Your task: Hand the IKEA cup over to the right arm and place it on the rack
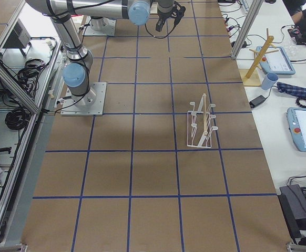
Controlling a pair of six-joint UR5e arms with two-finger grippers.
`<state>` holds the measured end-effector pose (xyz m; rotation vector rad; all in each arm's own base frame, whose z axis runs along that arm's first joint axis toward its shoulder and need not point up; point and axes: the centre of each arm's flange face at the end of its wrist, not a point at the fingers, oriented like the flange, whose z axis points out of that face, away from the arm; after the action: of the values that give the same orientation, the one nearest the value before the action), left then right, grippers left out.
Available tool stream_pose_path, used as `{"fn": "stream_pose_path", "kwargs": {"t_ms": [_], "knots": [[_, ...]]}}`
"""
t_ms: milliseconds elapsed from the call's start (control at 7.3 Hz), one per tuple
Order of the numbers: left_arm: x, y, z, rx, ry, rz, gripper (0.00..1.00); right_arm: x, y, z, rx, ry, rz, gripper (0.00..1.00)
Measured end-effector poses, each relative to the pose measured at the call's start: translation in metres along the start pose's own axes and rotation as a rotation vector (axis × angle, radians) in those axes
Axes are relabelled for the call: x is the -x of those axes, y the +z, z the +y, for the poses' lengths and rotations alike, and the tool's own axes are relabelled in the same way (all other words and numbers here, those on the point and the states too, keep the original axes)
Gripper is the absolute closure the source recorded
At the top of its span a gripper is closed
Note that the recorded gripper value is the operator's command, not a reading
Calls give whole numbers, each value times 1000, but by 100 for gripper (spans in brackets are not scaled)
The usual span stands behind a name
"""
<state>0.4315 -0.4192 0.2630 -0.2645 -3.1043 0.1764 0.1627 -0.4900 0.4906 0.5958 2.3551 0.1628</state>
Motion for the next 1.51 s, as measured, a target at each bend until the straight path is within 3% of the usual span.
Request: {"fn": "stream_pose_path", "kwargs": {"t_ms": [137,411,685,958,1506], "knots": [[1,10,-1,5,-1,12,0,1,-4,-2,24,-23,-79,0],[-1,24,-9,12,8,21,0,-9,2,8,50,-166,-139,0],[-2,30,-19,8,21,-5,0,-24,10,42,64,-278,-209,0],[-2,25,-22,0,24,-34,0,-27,16,57,76,-336,-310,0],[-9,18,-22,-1,25,-38,0,-50,50,58,127,-396,-560,0]]}}
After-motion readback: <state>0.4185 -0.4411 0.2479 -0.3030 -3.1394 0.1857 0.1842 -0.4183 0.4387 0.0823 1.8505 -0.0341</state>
